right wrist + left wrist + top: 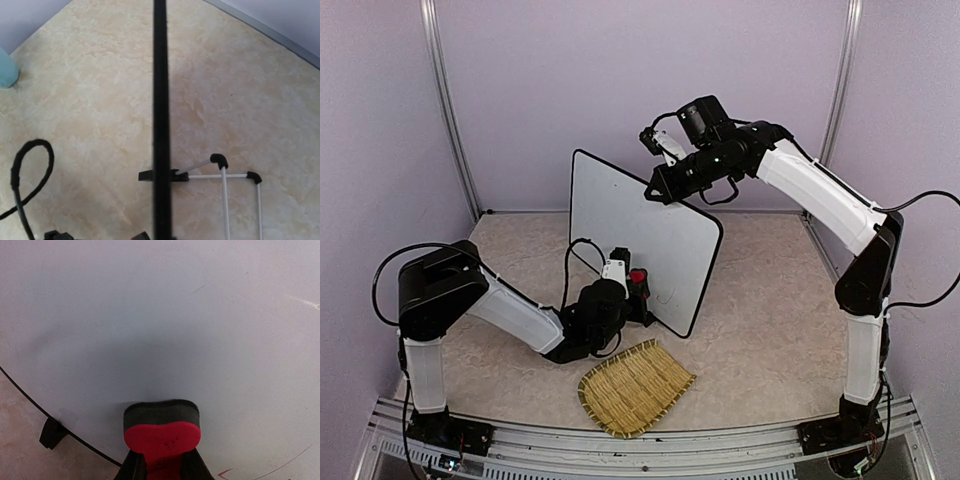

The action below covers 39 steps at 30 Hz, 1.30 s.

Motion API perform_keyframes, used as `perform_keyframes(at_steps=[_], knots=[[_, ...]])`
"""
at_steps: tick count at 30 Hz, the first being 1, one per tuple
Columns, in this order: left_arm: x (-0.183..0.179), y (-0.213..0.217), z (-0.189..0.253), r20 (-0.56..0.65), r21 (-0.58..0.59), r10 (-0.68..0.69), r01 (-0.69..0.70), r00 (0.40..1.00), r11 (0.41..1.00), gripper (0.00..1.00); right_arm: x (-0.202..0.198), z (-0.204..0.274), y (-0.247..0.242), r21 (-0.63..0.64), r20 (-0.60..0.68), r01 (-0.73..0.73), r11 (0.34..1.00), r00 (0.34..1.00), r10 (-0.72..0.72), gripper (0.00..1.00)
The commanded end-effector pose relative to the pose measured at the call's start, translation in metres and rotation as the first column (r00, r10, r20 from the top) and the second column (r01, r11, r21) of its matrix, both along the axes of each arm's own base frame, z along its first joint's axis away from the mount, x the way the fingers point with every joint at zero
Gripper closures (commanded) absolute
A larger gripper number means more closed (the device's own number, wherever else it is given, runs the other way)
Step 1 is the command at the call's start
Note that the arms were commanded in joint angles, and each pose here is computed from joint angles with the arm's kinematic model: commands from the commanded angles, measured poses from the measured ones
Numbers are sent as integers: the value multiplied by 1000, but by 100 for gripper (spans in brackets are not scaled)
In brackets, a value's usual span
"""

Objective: Erase the whiteboard
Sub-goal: Erase the center of the whiteboard.

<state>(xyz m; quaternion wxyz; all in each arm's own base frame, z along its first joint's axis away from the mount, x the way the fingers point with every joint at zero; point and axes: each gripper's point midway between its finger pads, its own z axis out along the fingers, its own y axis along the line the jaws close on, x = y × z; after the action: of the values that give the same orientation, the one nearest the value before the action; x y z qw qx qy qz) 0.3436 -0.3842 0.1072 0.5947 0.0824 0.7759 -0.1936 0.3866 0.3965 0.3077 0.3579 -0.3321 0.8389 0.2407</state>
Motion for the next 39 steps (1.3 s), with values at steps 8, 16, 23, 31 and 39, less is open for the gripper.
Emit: perform_keyframes(at_steps=[8,16,23,31,39], knots=[[-22,-38,-14,-44,15,-103,104,994,994,80,-39,-66,17,-98,-207,-112,989,974,90,100],[-42,-62,7,-21,-65,-165,164,986,984,80,-40,-67,16,-102,-210,-115,988,973,92,100],[-51,-71,21,0,-135,-228,226,974,965,80,-40,-70,16,-104,-216,-117,988,972,93,100],[-67,-74,43,93,-225,-326,339,941,913,79,-39,-70,15,-106,-216,-115,988,972,90,100],[-32,-28,14,-7,-103,-89,88,996,991,80,-40,-72,15,-109,-221,-118,987,971,92,100]])
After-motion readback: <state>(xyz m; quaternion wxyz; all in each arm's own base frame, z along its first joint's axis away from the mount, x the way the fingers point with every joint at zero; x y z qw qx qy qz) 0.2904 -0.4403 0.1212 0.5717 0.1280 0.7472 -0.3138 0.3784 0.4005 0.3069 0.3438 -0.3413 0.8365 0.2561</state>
